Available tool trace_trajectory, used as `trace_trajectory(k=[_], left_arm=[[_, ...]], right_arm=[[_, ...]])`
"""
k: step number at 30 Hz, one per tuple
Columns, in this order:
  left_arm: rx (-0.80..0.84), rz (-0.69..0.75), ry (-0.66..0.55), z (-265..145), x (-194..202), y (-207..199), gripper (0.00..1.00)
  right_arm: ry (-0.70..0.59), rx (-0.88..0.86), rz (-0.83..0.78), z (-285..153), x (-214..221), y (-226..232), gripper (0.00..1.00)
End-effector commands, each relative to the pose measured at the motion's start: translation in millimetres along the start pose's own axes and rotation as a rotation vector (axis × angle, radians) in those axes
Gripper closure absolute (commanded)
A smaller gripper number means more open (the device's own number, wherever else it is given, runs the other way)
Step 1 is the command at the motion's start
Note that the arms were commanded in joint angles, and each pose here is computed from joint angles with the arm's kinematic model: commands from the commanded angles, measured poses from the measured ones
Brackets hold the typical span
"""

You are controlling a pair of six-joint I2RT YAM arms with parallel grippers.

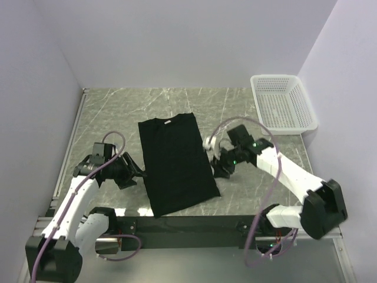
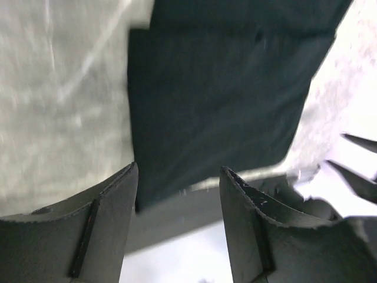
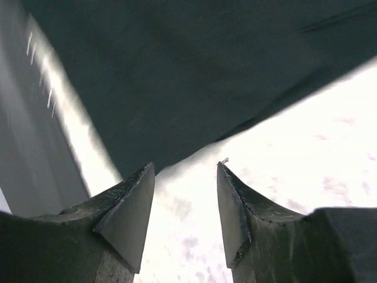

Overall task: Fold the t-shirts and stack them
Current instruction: Fold the tshirt

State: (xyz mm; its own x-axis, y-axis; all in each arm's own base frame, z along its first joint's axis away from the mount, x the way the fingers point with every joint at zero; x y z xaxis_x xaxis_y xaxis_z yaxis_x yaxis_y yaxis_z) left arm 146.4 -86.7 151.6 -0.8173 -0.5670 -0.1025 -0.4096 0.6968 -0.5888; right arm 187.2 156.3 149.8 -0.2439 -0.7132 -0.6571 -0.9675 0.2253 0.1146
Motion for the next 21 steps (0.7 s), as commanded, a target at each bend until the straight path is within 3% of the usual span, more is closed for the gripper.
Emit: trace_trajectory(k=[1,8,21], left_arm=[[0.065,0.058,-0.164,9,-37,-20,0.38],[0.064,0.027,-0.170,28,-53,-26,0.42],[0.014,-0.026,-0.140,58,-60,-13,0.50]], right_arm=[[-0.130,0.094,0.251,-1,-40,-47,0.47],[-0.061,0.060,0.591,49,-49,-96,0.52],[-0.007,0.095,0.715,76,-43,-129,0.53]])
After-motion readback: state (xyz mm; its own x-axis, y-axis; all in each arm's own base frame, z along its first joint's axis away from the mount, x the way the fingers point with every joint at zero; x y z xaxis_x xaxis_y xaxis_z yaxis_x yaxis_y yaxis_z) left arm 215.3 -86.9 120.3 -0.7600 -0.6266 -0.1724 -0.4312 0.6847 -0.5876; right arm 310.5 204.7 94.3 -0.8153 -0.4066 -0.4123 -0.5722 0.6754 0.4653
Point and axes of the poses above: each gripper's point midway between its finger pads, its own z axis out along the fingers, its own y axis along the line the jaws close on, x = y × z, the point moved 6 cm from there along -z, back along the fingers, and after that the axes turned 1 degree about -z, right-handed, at the moved point
